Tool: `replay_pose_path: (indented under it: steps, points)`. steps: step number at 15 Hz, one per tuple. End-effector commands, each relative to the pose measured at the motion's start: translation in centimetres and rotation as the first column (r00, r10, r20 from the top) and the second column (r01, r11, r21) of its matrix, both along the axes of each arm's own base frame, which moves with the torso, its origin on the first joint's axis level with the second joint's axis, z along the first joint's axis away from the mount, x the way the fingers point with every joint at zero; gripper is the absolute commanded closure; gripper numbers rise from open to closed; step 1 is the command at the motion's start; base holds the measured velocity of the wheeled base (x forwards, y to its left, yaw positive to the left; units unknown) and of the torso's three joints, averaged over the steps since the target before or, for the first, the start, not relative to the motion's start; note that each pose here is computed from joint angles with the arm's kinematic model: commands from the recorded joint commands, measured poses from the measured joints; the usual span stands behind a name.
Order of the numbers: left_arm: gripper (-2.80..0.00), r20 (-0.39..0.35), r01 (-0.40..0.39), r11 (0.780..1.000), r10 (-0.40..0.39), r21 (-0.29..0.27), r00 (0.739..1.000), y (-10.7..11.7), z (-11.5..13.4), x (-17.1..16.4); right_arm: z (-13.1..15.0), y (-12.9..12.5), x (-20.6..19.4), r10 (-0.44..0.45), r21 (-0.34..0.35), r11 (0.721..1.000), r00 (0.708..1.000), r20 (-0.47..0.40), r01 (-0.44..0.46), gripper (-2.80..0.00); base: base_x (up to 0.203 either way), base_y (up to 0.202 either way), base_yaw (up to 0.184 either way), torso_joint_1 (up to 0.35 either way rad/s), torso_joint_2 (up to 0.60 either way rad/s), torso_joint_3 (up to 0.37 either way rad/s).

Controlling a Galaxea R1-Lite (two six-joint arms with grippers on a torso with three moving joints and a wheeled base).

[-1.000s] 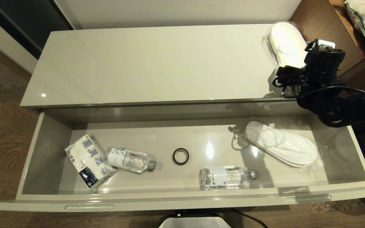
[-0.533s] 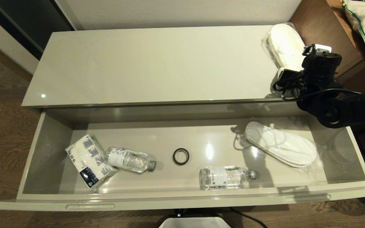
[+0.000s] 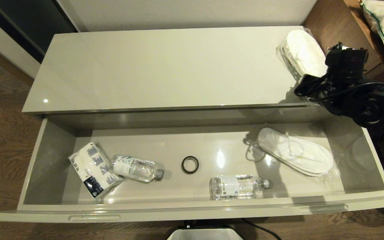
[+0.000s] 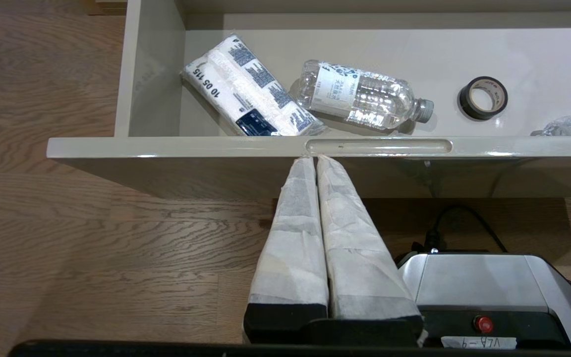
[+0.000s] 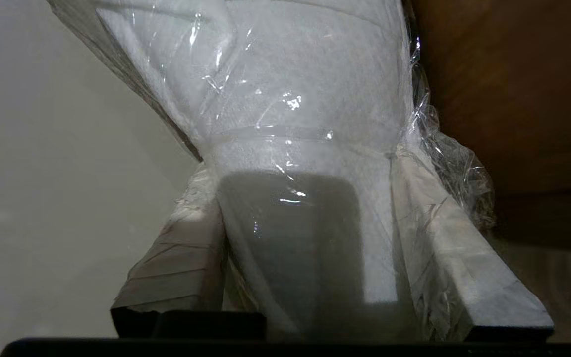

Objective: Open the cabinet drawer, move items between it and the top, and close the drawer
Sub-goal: Pick up the disposable slippers on the table, then put the disposable slippers in the drawer

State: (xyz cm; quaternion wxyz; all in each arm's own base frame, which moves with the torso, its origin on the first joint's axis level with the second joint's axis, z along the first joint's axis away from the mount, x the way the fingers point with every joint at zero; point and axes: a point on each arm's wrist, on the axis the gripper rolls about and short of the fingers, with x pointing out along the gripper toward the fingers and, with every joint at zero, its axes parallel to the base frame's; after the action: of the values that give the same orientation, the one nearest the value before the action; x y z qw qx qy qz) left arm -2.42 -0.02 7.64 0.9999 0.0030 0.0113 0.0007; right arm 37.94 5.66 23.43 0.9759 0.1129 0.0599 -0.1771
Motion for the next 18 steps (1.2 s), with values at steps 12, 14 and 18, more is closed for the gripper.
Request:
replay_pose_path:
  steps: [12, 14, 18]
  points:
    - [0.0, 0.001, 0.0, 1.0, 0.0, 0.0, 1.0, 0.0, 0.0, 0.0, 2.1, 1.9, -12.7, 0.133, 0.157, 0.984, 0.921, -0.366, -0.079, 0.0, 0.0, 0.0, 0.0, 0.0, 0.0, 0.0]
    - [0.0, 0.0, 0.0, 1.0, 0.0, 0.0, 1.0, 0.0, 0.0, 0.0, 1.0, 2.7, -14.8, 0.129, 0.158, 0.985, 0.898, -0.421, -0.067, 0.0, 0.0, 0.0, 0.0, 0.0, 0.0, 0.0]
    - [0.0, 0.0, 0.0, 1.0, 0.0, 0.0, 1.0, 0.0, 0.0, 0.0, -4.0, 3.7, -18.6, 0.08, 0.058, 0.997, 0.828, -0.555, -0.057, 0.0, 0.0, 0.0, 0.0, 0.0, 0.0, 0.0]
